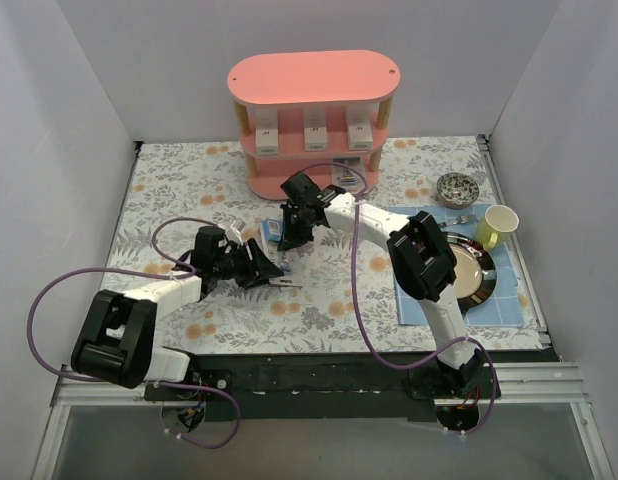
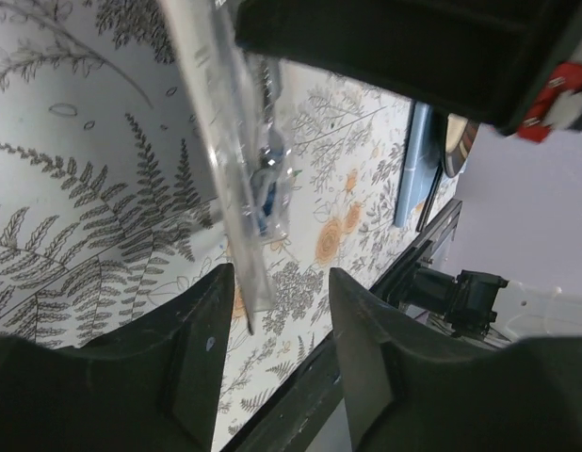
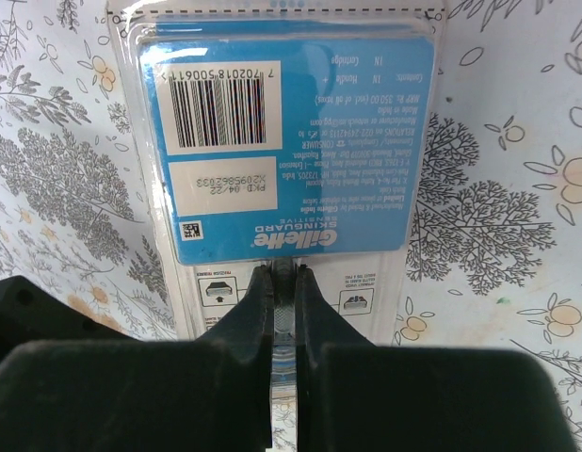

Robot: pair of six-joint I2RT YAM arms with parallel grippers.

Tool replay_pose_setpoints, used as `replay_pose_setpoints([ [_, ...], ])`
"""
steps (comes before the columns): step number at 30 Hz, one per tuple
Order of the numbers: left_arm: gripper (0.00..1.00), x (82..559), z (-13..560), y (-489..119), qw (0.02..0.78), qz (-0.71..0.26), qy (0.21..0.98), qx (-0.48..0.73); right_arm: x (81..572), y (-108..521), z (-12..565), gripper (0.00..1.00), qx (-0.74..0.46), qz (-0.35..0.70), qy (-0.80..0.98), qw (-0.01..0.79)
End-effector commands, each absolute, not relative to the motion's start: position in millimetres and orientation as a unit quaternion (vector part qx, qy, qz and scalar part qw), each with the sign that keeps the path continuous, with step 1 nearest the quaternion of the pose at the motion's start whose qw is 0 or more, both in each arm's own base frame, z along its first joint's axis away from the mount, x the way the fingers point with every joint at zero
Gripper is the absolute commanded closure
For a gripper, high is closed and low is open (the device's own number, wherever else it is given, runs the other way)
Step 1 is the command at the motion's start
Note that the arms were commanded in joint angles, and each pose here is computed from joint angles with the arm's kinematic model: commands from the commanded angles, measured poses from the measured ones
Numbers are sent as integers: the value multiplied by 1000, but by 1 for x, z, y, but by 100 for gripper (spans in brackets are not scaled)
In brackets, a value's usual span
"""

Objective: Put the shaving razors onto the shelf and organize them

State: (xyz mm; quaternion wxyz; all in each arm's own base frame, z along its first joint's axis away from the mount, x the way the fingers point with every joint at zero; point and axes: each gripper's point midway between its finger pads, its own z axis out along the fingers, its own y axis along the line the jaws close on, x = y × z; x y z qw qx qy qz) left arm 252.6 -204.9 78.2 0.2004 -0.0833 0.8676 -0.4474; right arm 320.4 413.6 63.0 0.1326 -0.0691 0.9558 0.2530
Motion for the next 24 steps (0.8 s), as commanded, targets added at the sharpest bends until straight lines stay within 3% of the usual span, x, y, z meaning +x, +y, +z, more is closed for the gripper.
replay_pose_setpoints([
  [1, 58, 244, 76, -212, 182, -464, 863, -86, 325, 400, 59, 99, -42, 233, 963, 127],
  [4, 60, 241, 76, -214, 178, -466, 863, -81, 327, 402, 60, 99, -44, 234, 962, 130],
  [10, 76, 242, 74, -213, 186, -458, 865, -84, 327, 403, 61, 99, -48, 238, 961, 132],
  [14, 96, 241, 75, -214, 192, -464, 862, -74, 328, 404, 64, 99, -63, 245, 958, 138],
  [16, 100, 243, 79, -215, 199, -469, 858, -63, 331, 405, 76, 99, -83, 257, 950, 156],
  [17, 100, 242, 82, -217, 201, -476, 855, -53, 332, 398, 77, 94, -104, 257, 947, 161],
  [18, 100, 241, 84, -218, 202, -481, 852, -46, 331, 396, 82, 81, -115, 264, 944, 161],
  [21, 100, 239, 99, -223, 214, -509, 834, -12, 327, 380, 113, 63, -174, 265, 930, 184],
  [24, 100, 240, 114, -228, 236, -525, 817, 30, 322, 359, 139, 60, -244, 259, 910, 211],
])
